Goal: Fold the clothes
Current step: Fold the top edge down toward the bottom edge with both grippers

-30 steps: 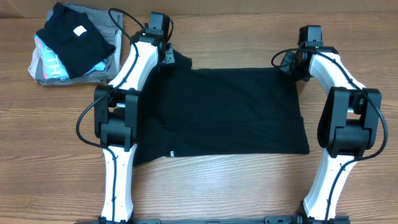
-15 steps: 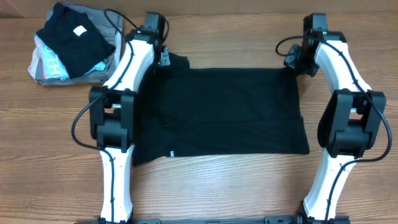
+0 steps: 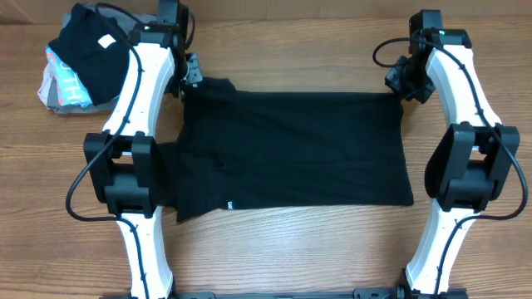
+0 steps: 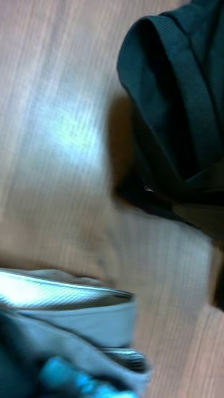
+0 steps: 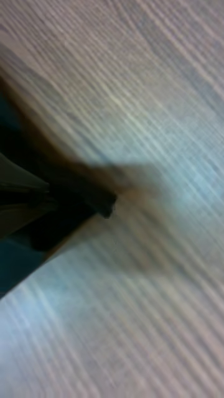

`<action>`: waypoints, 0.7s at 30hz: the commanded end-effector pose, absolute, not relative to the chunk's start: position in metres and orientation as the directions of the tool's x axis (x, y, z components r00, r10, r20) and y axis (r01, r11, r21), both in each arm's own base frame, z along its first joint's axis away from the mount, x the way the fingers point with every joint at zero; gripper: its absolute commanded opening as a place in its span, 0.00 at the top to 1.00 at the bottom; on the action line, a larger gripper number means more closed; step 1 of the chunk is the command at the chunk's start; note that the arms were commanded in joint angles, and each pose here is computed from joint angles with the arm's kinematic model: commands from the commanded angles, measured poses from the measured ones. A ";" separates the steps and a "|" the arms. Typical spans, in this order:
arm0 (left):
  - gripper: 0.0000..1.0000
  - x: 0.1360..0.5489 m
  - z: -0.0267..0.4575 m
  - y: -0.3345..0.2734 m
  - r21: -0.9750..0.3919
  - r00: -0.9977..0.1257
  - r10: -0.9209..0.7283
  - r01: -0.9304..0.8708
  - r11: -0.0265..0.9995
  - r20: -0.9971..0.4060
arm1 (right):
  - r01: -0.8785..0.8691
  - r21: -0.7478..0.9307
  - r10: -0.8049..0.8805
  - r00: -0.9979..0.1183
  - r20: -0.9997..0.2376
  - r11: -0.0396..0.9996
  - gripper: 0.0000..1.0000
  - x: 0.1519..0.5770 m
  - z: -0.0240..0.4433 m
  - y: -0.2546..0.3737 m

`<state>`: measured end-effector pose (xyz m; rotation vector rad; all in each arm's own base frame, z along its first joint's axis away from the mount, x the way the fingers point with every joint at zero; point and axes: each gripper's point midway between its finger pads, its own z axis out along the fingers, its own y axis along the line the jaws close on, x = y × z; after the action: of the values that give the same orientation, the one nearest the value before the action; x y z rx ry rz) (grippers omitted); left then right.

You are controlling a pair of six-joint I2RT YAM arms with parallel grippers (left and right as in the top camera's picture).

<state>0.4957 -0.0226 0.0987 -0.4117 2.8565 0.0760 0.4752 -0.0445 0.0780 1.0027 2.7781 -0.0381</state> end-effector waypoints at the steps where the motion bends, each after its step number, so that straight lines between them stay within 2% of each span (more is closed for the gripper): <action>1: 0.96 0.487 0.110 -0.022 0.009 -0.936 -0.257 -0.267 0.964 -0.239 | 0.682 0.080 0.673 -0.686 -0.276 0.727 0.96 0.474 0.130 -0.055; 21: 0.96 0.381 0.109 -0.020 0.105 -0.969 -0.161 -0.143 0.984 0.189 | 0.778 -0.020 0.769 -0.624 -0.140 0.628 0.96 0.415 0.144 -0.051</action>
<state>0.3844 -0.0225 0.0970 -0.3114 3.3287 0.1570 0.4155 -0.0419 0.1149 1.2516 2.8276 -0.1134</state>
